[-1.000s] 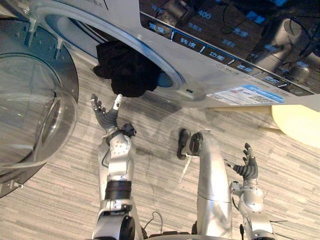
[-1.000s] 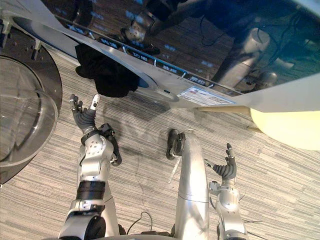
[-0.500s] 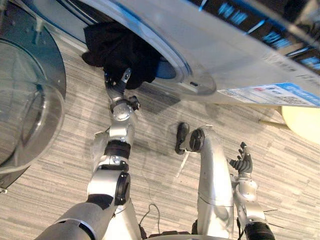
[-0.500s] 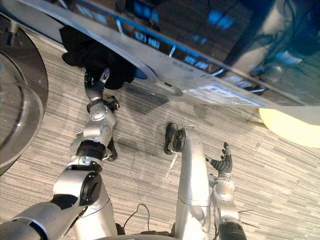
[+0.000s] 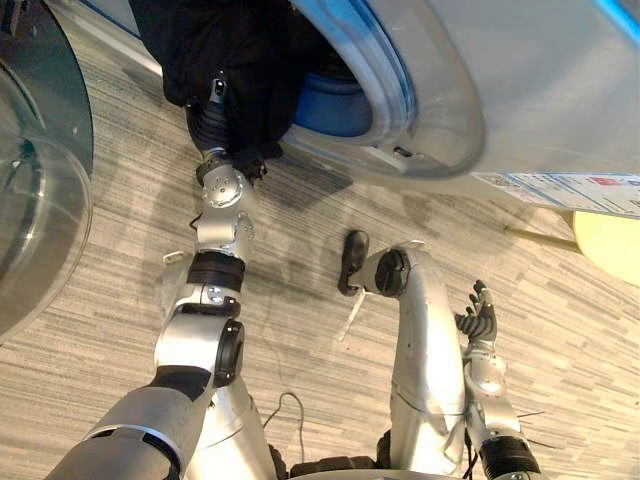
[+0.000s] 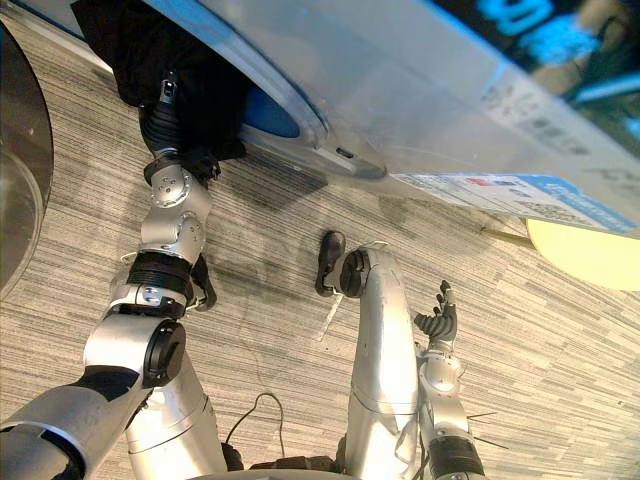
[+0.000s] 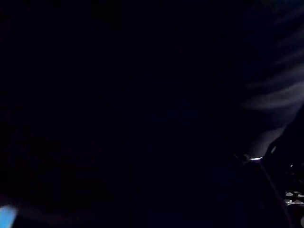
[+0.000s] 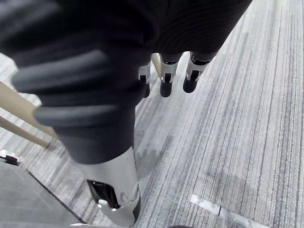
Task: Pick up the laundry basket with both hands and put the clothes into the washing machine.
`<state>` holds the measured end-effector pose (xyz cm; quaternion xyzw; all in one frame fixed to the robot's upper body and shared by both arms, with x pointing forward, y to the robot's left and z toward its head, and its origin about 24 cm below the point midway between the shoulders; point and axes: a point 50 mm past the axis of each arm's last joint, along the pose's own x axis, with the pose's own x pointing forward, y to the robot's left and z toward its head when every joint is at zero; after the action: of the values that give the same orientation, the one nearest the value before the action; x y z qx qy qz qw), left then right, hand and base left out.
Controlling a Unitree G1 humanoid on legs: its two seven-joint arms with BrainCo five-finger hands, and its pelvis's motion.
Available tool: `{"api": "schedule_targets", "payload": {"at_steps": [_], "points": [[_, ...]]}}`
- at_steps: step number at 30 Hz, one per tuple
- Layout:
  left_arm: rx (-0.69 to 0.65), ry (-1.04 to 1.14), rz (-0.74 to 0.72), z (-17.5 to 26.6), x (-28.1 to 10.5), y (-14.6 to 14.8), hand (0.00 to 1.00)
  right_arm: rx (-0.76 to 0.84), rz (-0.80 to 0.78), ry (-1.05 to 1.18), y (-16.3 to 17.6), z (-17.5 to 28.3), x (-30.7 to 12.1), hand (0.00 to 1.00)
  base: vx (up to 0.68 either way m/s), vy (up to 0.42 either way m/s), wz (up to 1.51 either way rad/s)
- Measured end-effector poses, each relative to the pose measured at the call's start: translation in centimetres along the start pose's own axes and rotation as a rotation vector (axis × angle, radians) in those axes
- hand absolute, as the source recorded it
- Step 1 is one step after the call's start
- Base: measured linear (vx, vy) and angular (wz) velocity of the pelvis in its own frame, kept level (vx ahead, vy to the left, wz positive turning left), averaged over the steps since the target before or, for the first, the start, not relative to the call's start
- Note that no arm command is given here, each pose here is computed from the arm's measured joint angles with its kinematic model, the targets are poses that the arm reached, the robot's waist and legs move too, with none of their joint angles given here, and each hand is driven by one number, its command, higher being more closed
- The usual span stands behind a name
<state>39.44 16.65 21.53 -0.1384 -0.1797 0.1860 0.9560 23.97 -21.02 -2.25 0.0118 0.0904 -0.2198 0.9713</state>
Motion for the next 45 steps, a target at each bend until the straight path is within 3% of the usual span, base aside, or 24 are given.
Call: {"api": "schedule_targets", "payload": {"at_steps": [12,21,26,31,32,39,43,45], "points": [[-0.188,-0.173,-0.090,1.4,-8.1,-0.9,1.00,0.018,-0.026,-0.035,-0.4,1.3,0.5,0.00,0.04,-0.038,0.05],[-0.192,-0.353,-0.161,5.0,-8.9,-2.5,1.00,0.031,-0.016,-0.105,0.1,3.4,1.6,0.00,0.04,-0.039,-0.02],[-0.021,-0.537,-0.190,9.6,-5.7,-4.9,1.00,0.036,-0.015,-0.112,0.1,3.6,1.7,0.00,0.04,-0.024,-0.10],[0.188,-0.686,-0.140,14.3,-2.1,-5.4,1.00,0.060,-0.008,-0.111,0.6,3.3,1.5,0.00,0.04,-0.019,-0.25],[0.256,-0.705,-0.130,15.2,-1.3,-5.6,0.00,0.055,0.006,-0.105,0.7,3.2,1.5,0.00,0.06,-0.003,-0.26],[0.615,-0.786,-0.202,17.3,0.6,-7.3,0.00,0.055,0.032,-0.109,0.8,3.2,1.6,0.00,0.04,0.009,-0.16],[0.885,-0.851,-0.197,17.7,1.1,-7.9,0.00,0.051,0.039,-0.113,0.9,3.2,2.0,0.00,0.05,0.010,-0.04],[0.958,-0.854,-0.178,17.5,1.3,-7.7,0.00,0.046,0.044,-0.111,0.9,3.2,2.2,0.00,0.06,0.011,0.05]]}}
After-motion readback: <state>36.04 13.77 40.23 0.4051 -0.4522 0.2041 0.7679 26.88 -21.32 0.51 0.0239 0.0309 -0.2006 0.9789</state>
